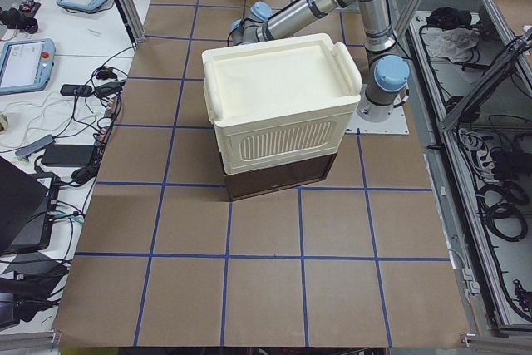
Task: Pull drawer sideways
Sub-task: 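Close the left gripper around the white drawer handle, then pull the handle with the left gripper, sliding the drawer out toward the table center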
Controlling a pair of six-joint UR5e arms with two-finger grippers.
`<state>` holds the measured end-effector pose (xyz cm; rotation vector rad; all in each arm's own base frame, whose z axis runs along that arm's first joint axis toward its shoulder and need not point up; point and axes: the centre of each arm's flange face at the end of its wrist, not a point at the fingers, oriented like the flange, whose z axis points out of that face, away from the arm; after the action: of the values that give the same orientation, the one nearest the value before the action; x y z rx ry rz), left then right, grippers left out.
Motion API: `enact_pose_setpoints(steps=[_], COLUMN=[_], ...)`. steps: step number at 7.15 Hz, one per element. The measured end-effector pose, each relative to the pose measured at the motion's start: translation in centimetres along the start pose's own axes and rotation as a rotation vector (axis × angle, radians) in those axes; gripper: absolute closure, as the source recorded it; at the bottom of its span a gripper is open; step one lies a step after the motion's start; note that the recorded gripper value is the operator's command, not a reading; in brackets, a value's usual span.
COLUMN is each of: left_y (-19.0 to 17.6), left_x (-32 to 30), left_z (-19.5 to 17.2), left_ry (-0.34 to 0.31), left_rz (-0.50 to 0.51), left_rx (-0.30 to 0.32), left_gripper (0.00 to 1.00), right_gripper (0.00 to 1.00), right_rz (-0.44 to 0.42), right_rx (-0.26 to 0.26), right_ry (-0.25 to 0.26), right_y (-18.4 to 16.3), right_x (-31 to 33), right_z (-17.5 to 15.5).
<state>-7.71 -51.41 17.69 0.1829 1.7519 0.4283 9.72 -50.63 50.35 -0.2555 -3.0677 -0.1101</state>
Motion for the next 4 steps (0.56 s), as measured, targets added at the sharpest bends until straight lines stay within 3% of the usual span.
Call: enact_pose_setpoints(steps=[4], left_y=[0.5], left_x=[0.3], left_z=[-1.7], left_ry=[-0.01], left_rz=[-0.002], left_rx=[0.031], left_gripper=[0.73], right_gripper=[0.0], right_rz=[-0.001], right_rx=[0.0], right_ry=[0.0], right_y=[0.0], right_x=[0.0], right_z=[0.0])
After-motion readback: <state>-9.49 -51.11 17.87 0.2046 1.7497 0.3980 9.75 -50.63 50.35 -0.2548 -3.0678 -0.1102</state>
